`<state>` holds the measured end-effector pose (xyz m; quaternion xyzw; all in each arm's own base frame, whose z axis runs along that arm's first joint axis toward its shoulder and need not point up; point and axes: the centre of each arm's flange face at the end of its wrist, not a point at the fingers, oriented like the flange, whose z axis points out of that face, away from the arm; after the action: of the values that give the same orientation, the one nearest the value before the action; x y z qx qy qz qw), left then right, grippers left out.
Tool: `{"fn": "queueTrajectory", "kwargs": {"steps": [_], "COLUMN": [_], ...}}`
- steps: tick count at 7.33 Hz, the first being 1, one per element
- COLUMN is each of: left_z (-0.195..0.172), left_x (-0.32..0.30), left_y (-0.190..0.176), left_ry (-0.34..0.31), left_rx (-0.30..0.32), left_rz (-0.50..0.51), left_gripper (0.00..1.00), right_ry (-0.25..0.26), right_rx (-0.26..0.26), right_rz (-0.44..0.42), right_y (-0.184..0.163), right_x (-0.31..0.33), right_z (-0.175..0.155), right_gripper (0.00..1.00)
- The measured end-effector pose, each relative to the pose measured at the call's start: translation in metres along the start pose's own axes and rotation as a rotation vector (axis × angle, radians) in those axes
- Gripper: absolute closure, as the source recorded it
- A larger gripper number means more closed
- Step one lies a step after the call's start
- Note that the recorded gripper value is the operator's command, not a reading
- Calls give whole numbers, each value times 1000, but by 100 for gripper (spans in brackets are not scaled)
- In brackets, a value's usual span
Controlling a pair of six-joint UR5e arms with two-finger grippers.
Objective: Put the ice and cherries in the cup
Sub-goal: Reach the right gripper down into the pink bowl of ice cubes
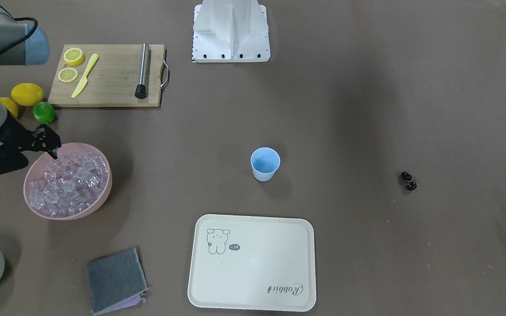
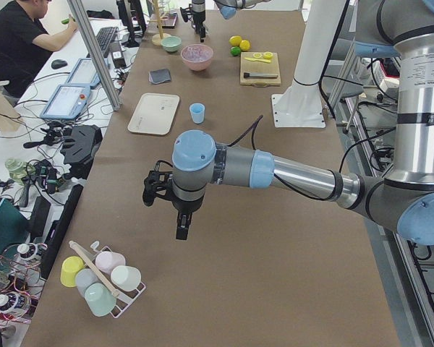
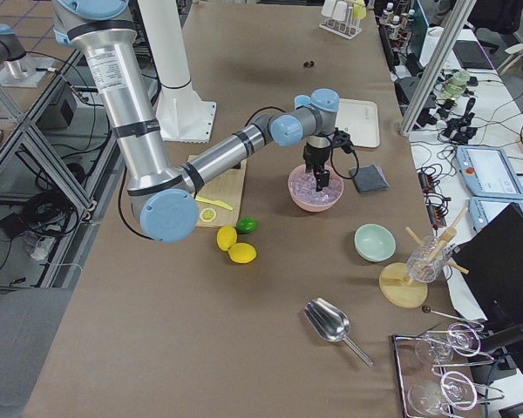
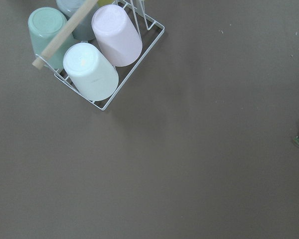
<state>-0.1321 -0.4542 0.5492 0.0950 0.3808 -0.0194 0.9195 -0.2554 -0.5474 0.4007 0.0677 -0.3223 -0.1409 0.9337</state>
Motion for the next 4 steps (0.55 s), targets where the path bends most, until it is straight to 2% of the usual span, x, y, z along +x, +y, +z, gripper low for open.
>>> {"fn": "queueTrajectory", "kwargs": {"steps": [2,3,4], "left_z": [-1,-1,-2], "left_x": [1,1,2], "left_y": [0,0,0], "left_ry": [1,1,1], "left_rx": [1,2,3], "left_rz": [1,2,3], "left_gripper": [2,2,2], "right_ry": [2,-4,-18], "right_rx": [-23,-23,-15], "right_rz": [129,220,289], "right_y": [-3,-5,-7], "right_x": [-14,-22,-32], "right_z": [21,26,29], "right_gripper": [15,20,19]}}
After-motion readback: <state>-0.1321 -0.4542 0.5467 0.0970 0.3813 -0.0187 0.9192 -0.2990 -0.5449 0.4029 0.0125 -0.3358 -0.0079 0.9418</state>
